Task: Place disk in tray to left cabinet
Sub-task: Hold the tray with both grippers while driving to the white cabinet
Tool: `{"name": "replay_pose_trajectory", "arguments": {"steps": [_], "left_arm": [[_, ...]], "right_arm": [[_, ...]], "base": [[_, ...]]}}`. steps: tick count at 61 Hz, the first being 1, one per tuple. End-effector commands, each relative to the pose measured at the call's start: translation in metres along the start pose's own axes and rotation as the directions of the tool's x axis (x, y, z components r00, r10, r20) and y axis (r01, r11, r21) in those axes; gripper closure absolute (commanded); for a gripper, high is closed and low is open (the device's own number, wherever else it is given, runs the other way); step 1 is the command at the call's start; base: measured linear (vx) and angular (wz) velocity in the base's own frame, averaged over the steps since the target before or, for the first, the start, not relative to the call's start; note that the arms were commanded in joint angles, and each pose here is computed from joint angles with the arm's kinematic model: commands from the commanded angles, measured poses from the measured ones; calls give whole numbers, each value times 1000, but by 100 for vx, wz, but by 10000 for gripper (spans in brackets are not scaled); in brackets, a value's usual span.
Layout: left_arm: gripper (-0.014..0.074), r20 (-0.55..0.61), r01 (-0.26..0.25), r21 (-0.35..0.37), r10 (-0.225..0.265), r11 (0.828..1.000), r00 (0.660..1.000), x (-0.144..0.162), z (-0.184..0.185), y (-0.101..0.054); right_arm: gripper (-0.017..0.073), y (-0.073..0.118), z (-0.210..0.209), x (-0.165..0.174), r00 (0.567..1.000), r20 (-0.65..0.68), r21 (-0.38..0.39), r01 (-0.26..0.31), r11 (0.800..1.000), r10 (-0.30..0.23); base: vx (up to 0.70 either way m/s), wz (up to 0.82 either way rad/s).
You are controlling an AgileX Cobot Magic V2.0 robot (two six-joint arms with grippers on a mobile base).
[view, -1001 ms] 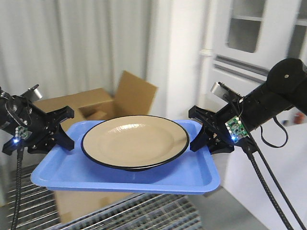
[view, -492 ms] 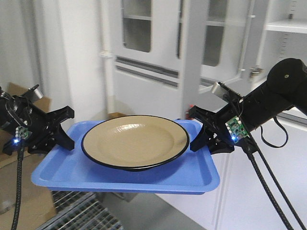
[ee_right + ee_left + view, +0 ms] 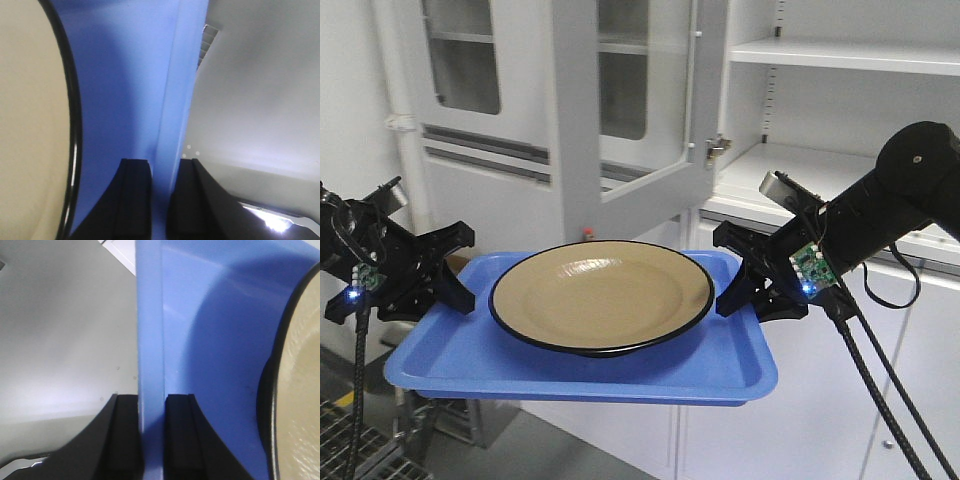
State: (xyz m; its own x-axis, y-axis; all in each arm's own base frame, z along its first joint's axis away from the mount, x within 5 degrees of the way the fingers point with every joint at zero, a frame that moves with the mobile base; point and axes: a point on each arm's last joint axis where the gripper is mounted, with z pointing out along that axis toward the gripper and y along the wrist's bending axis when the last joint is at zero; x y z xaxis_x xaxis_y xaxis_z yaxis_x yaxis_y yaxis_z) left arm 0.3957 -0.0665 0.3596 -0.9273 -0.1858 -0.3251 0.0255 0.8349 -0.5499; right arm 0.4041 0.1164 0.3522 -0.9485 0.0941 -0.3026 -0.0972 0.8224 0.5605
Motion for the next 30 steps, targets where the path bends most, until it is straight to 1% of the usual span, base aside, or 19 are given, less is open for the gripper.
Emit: {"name": "replay_pose_trajectory", "arguments": {"steps": [1,30], "left_arm": [[594,10,9,288,-13,958,1000,13,-30,-55],[594,10,9,288,-13,958,1000,13,-30,-55]], "right_arm": [[551,55,-32,9,998,65,-285,29,958,-11],[551,55,-32,9,998,65,-285,29,958,-11]], "base": [[4,-34],[4,-36]]}}
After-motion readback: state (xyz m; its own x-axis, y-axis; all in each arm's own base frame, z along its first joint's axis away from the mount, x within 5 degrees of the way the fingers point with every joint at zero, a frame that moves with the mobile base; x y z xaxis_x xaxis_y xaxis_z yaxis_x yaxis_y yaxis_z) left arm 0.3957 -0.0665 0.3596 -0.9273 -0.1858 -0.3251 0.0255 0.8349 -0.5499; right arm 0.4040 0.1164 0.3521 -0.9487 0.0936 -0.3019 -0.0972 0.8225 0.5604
